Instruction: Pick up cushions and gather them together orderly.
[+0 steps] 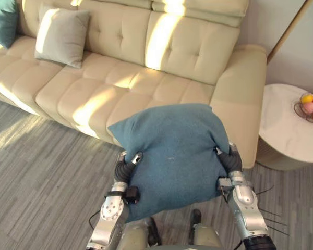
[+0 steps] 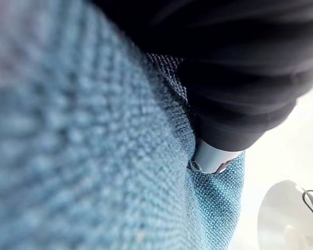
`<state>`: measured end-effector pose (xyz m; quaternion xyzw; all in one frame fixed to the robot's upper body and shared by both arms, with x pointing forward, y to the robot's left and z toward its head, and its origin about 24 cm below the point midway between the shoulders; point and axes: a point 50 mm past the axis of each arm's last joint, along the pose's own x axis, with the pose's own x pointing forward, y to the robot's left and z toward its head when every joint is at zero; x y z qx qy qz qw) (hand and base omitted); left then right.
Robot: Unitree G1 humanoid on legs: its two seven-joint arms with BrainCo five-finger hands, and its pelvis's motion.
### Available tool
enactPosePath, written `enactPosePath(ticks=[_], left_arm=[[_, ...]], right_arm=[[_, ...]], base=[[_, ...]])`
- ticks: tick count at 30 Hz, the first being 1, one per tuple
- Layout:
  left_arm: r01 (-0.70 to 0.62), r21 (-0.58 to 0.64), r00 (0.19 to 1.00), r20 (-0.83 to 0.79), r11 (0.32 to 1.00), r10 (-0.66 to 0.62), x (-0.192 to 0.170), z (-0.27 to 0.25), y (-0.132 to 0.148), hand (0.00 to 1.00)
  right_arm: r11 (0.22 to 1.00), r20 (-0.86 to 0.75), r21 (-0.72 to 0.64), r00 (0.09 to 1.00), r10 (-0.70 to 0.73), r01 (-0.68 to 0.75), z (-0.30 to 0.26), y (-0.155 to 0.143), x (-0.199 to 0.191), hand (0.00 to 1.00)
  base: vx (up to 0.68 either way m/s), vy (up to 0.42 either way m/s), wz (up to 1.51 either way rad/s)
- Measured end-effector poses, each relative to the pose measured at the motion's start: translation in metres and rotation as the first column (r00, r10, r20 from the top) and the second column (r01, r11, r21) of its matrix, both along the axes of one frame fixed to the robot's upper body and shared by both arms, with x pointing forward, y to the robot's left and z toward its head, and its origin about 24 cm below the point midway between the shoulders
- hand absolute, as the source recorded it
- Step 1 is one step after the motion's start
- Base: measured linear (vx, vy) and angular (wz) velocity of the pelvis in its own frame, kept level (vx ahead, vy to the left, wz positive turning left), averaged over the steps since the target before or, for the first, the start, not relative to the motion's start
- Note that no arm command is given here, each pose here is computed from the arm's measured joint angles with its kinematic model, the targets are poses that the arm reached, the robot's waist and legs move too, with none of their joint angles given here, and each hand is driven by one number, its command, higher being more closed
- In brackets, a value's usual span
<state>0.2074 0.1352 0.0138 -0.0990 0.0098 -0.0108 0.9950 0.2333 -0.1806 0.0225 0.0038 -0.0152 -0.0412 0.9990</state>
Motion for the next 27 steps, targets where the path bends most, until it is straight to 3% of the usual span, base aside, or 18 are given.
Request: enactPosePath(ticks=[8,14,19,27], left_arm=[[0.030,0.046,0.999,-0.025,0.998,-0.029,0.001,-0.007,0.001,1.00],[0.091,0.021,0.995,-0.045,0.996,-0.090,0.007,-0.011,-0.023,1.00],[0.090,-0.012,0.996,-0.005,0.996,-0.090,0.008,-0.004,-0.026,1.00],[0.071,-0.019,0.996,-0.043,0.997,-0.072,-0.001,-0.013,-0.025,1.00]], right_arm=[[1.000,-0.071,-0.008,0.997,-0.009,0.009,-0.015,-0.005,-0.017,1.00],[0.996,-0.120,-0.032,0.989,-0.085,0.081,-0.021,-0.026,-0.034,1.00],[0.995,0.045,-0.033,0.994,-0.095,0.097,0.019,-0.025,-0.045,1.00],[0.995,-0.018,-0.040,0.996,-0.091,0.090,0.001,-0.026,-0.032,1.00]], base=[[0.38,-0.037,0.60],[0.51,-0.163,0.32],[0.38,-0.083,-0.49],[0.18,0.230,-1.36]])
